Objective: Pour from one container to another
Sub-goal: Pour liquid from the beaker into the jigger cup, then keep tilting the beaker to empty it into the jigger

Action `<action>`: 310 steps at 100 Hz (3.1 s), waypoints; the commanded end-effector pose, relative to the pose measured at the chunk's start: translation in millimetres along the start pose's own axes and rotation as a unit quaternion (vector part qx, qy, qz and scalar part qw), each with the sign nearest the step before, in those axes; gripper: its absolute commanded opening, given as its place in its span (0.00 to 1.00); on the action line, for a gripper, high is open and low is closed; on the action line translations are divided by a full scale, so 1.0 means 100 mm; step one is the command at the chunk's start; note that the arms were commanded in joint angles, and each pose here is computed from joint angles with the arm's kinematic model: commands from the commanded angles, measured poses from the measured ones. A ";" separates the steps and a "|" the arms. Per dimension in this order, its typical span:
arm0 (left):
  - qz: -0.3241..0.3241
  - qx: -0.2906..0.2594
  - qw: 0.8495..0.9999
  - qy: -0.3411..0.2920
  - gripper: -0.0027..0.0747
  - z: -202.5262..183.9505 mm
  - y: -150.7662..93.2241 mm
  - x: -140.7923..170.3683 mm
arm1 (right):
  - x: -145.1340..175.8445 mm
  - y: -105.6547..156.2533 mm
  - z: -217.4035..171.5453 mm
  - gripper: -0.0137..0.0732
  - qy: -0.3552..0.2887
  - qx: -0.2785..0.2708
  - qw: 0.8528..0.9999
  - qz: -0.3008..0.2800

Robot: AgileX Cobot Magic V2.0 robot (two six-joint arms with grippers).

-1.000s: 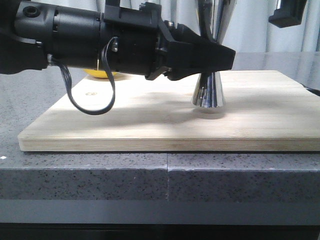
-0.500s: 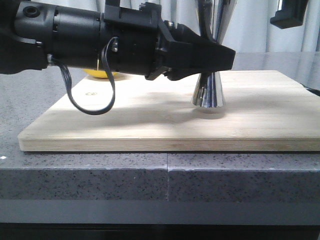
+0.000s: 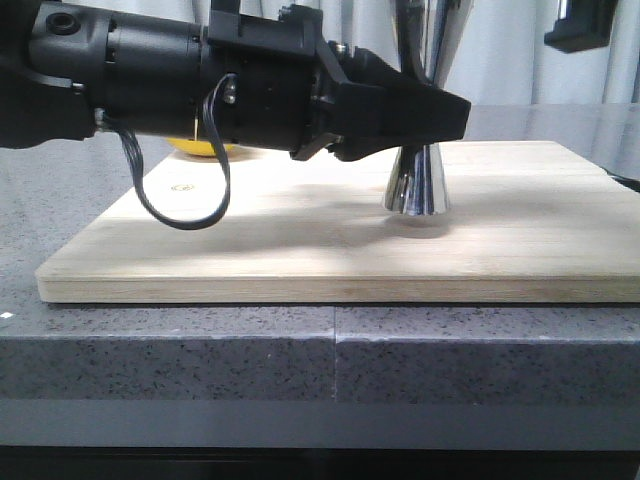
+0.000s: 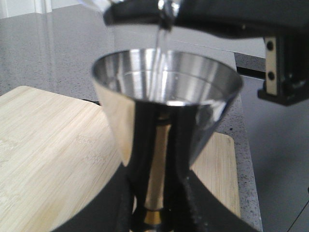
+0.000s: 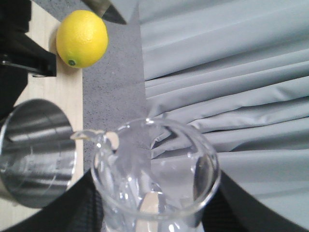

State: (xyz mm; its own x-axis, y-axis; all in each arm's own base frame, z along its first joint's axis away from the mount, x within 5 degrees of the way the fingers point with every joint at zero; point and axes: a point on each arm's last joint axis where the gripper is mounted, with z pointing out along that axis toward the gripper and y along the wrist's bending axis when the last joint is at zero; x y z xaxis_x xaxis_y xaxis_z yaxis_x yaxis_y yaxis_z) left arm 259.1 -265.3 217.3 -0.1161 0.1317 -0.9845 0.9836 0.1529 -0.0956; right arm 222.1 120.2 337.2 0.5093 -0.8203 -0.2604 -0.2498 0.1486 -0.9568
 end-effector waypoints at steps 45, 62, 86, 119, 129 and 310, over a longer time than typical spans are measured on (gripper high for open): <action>0.013 0.006 0.998 -0.061 0.01 -0.06 -0.06 -0.33 | -0.09 -0.23 -0.05 0.42 -0.020 0.037 0.999 -0.035; 0.013 0.005 0.998 -0.061 0.01 -0.06 -0.06 -0.33 | -0.09 -0.23 -0.05 0.42 -0.019 0.036 0.998 -0.039; 0.013 0.004 0.998 -0.060 0.01 -0.06 -0.05 -0.33 | -0.09 -0.23 -0.05 0.42 -0.019 0.033 0.998 -0.053; 0.013 0.004 0.998 -0.060 0.01 -0.06 -0.05 -0.33 | -0.09 -0.22 -0.05 0.42 -0.020 0.029 0.997 -0.074; 0.013 0.004 0.998 -0.060 0.01 -0.06 -0.05 -0.33 | -0.09 -0.21 -0.05 0.42 -0.016 0.027 0.997 -0.075; 0.013 0.004 0.998 -0.060 0.01 -0.06 -0.05 -0.33 | -0.06 -0.18 -0.05 0.42 -0.005 0.005 0.985 -0.171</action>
State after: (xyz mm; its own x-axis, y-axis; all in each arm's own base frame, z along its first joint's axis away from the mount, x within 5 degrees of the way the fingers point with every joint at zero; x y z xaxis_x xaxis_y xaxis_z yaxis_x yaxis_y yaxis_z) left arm 260.6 -264.8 215.5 -0.1188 0.1495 -0.9816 0.9808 0.1716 -0.0926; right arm 222.7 119.5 337.5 0.5568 -0.8289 0.0546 -0.1226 -0.1470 -0.9815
